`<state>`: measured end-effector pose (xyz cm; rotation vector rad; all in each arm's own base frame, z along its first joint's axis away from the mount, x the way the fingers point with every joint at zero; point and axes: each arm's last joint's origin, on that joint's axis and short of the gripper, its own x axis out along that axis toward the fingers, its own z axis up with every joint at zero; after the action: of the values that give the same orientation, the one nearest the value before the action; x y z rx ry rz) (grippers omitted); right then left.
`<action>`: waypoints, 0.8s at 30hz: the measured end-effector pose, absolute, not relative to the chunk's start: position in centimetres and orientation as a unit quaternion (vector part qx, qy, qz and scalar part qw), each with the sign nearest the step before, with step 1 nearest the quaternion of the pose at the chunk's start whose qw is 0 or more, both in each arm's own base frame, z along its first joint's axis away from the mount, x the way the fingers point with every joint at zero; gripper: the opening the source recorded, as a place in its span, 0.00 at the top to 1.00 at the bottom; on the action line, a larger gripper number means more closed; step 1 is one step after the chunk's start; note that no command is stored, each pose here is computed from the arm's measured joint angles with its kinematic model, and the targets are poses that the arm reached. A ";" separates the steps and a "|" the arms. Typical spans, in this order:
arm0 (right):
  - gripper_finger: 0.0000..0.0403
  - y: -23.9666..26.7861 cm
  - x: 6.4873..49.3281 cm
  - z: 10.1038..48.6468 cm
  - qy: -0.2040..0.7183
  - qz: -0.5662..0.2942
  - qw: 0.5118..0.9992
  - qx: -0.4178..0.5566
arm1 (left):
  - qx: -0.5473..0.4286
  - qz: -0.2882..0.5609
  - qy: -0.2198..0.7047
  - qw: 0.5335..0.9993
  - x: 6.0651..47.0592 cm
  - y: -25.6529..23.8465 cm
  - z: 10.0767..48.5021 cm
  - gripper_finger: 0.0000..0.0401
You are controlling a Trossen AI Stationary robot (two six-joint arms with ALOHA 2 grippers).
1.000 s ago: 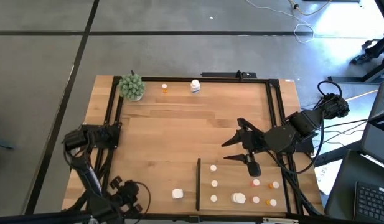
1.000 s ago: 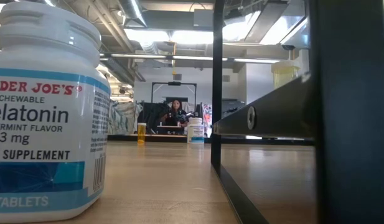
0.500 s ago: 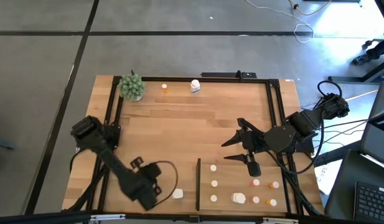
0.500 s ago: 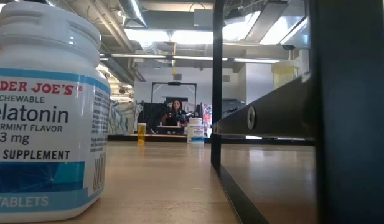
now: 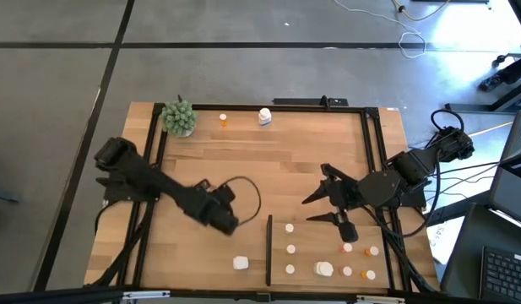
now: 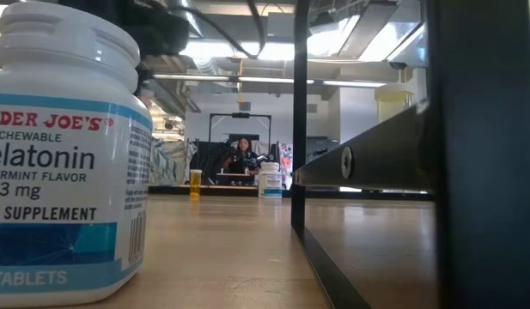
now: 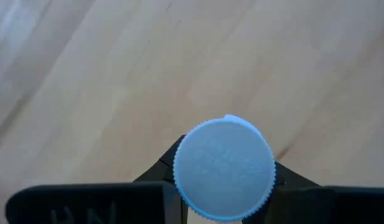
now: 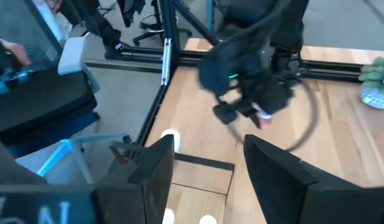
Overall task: Pick and place medicine bottles onto shelf by color
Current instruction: Put the pink pill bottle on the shelf aligned with the other pink pill bottles
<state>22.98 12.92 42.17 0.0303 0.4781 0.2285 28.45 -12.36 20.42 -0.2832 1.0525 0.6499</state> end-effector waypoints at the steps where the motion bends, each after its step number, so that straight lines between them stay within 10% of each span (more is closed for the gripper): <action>1: 0.51 12.9 22.9 42.2 0.238 0.119 0.964 0.015 | -0.141 0.296 0.481 0.813 28.6 -11.6 20.5 0.81; 24: 0.51 12.2 21.5 42.7 0.243 0.136 0.960 -0.009 | -0.131 0.166 0.441 0.872 34.0 4.9 18.5 0.81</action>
<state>21.53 12.17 42.68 -0.0188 0.4934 0.2753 33.98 4.94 18.48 -0.2736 0.9213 0.3476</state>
